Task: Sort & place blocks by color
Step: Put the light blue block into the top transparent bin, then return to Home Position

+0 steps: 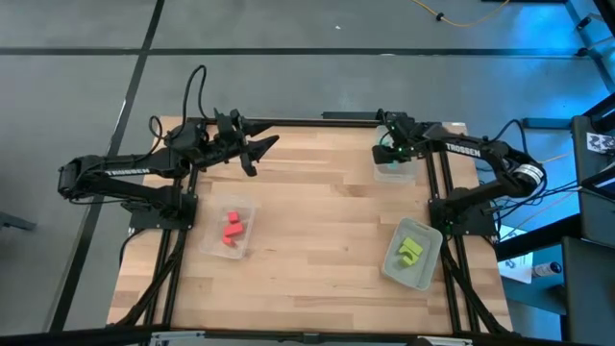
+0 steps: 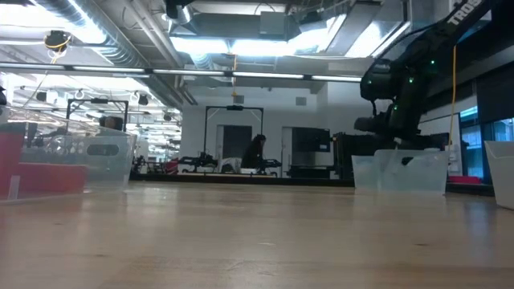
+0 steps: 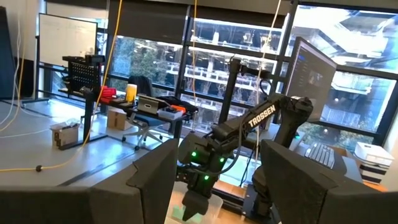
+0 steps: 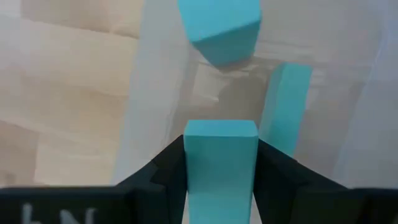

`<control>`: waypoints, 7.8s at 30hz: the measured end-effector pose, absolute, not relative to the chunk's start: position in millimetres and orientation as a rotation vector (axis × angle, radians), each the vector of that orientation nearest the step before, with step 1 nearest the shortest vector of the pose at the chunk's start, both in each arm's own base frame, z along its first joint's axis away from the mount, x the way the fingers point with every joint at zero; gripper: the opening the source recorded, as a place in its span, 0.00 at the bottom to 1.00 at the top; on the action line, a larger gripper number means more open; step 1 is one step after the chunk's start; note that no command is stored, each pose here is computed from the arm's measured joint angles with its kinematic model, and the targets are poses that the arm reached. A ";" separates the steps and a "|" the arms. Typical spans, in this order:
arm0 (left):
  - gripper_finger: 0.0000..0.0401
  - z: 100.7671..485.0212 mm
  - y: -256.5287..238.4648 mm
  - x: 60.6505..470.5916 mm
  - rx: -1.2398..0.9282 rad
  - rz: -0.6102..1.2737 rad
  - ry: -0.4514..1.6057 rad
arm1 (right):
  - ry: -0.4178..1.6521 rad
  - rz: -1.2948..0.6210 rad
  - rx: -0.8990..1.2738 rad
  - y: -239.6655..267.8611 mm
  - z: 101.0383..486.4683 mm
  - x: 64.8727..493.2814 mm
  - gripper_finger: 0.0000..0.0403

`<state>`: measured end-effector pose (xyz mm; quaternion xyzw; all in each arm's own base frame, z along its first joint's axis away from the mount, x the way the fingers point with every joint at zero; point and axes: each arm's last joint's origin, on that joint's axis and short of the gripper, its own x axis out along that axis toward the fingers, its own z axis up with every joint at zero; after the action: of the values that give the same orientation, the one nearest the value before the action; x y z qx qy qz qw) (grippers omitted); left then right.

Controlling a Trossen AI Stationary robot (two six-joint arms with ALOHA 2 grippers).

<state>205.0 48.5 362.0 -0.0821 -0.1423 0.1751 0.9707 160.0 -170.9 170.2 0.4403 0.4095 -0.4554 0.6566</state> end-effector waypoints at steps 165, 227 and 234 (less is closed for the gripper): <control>0.00 187.4 4.8 94.7 -0.309 -0.017 -0.230 | -0.176 0.190 0.496 -58.8 370.6 135.0 0.46; 0.00 194.8 1.1 92.8 -0.296 -0.047 -0.307 | -0.256 0.227 0.435 1.7 202.3 97.3 0.00; 0.00 194.8 1.1 92.8 -0.296 -0.047 -0.307 | -0.104 0.158 0.393 0.9 179.5 102.0 0.00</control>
<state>92.8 1.1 194.8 -0.1469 -0.1522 -0.0231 0.9771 102.0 0.9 179.5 0.1952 -0.0516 0.0783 0.9763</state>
